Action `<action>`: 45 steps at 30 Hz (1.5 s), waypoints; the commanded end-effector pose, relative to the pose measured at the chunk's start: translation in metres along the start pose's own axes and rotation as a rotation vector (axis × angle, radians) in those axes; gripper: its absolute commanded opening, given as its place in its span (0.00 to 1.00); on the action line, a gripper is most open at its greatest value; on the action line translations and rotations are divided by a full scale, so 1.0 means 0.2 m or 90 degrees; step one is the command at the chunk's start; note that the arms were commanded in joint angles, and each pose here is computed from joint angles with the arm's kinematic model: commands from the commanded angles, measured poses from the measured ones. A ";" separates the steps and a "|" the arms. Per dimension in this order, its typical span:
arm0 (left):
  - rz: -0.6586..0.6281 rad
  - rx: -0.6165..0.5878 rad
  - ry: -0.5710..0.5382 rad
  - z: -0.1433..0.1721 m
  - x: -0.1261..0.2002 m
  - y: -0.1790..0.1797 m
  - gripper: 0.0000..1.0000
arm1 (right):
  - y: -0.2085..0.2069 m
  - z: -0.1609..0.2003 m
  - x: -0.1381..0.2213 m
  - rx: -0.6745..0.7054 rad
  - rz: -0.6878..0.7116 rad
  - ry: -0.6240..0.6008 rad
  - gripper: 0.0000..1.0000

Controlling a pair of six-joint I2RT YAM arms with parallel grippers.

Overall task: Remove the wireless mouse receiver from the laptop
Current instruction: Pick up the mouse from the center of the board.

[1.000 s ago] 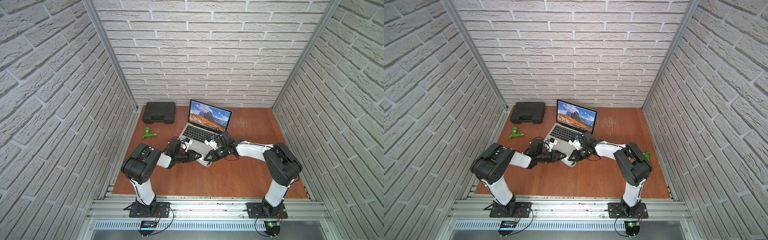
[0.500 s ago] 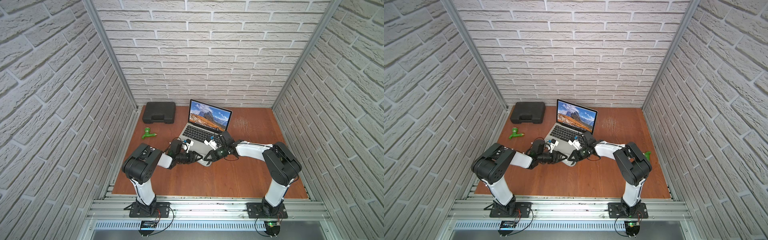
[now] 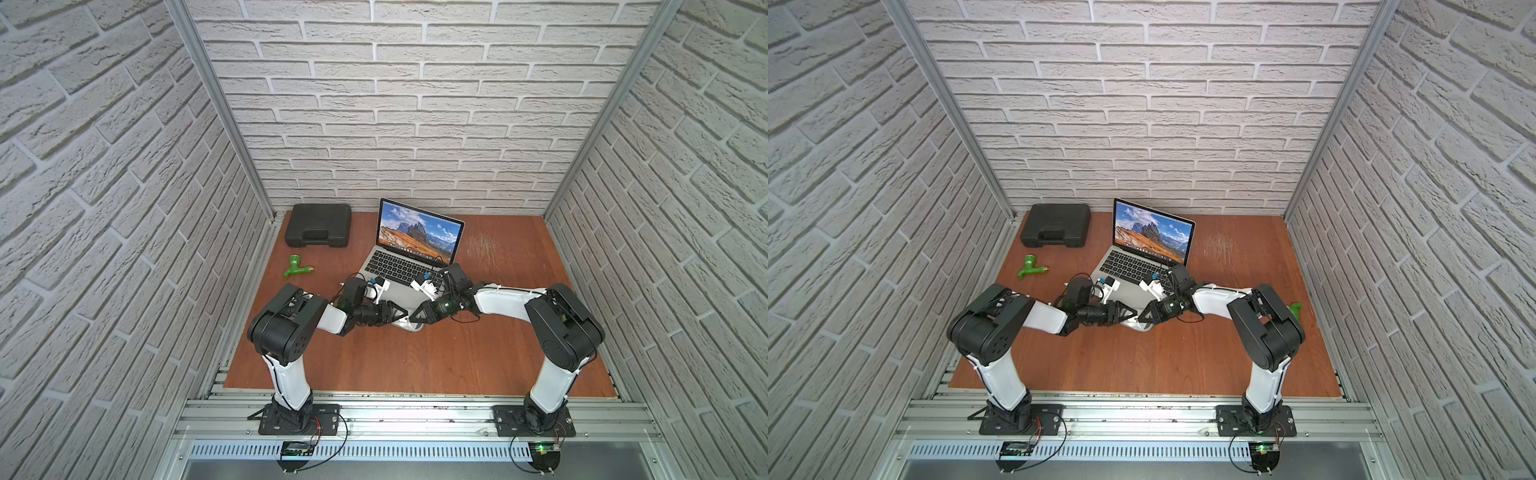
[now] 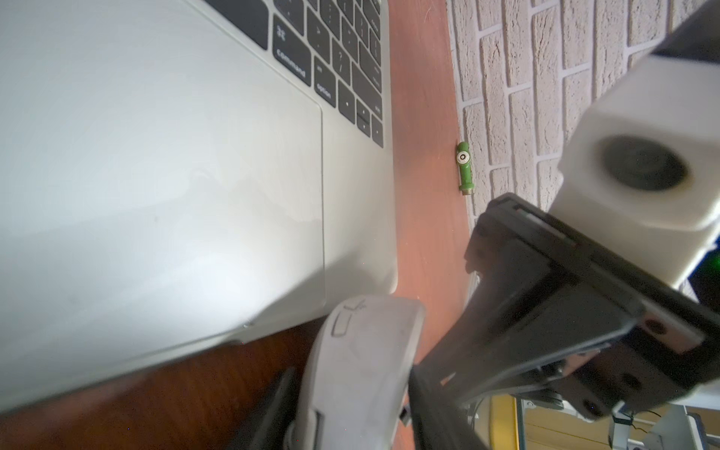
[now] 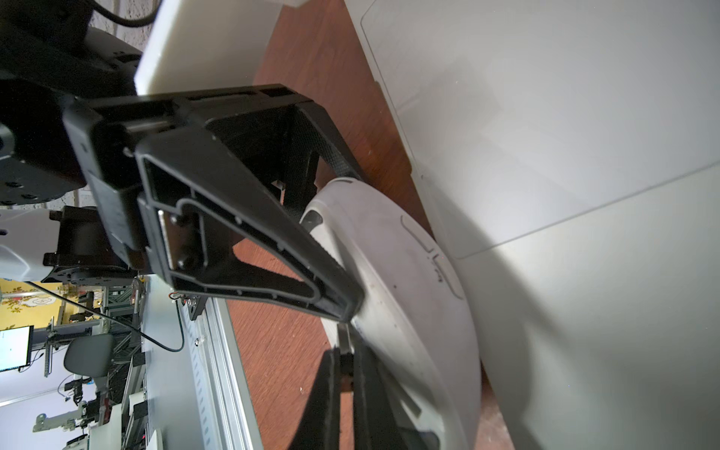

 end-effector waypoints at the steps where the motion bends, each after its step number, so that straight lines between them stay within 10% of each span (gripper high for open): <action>1: 0.004 -0.024 -0.007 0.00 0.01 -0.06 0.50 | -0.23 0.09 -0.01 -0.053 0.128 0.018 0.03; 14: 0.016 -0.020 -0.017 0.00 0.02 -0.05 0.32 | -0.24 0.07 0.00 -0.055 0.135 0.010 0.03; 22: 0.017 -0.004 -0.032 -0.03 0.08 -0.02 0.00 | -0.12 0.03 0.09 -0.004 0.127 -0.006 0.02; 32: 0.130 0.005 0.107 -0.05 0.21 -0.41 0.00 | 0.38 0.07 0.61 0.320 0.222 0.009 0.03; 45: 0.244 -0.021 0.228 0.09 0.33 -0.64 0.00 | 0.77 0.24 0.58 0.613 0.244 0.209 0.03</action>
Point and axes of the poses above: each gripper's point midway between its finger pads, its own x axis back along the fingers, its own y axis along the line the jaws close on, z = x × y, the point moved 4 cm from there along x, back along the fingers, and after that the axes turned 7 degrees about -x, right-handed, at the moved point
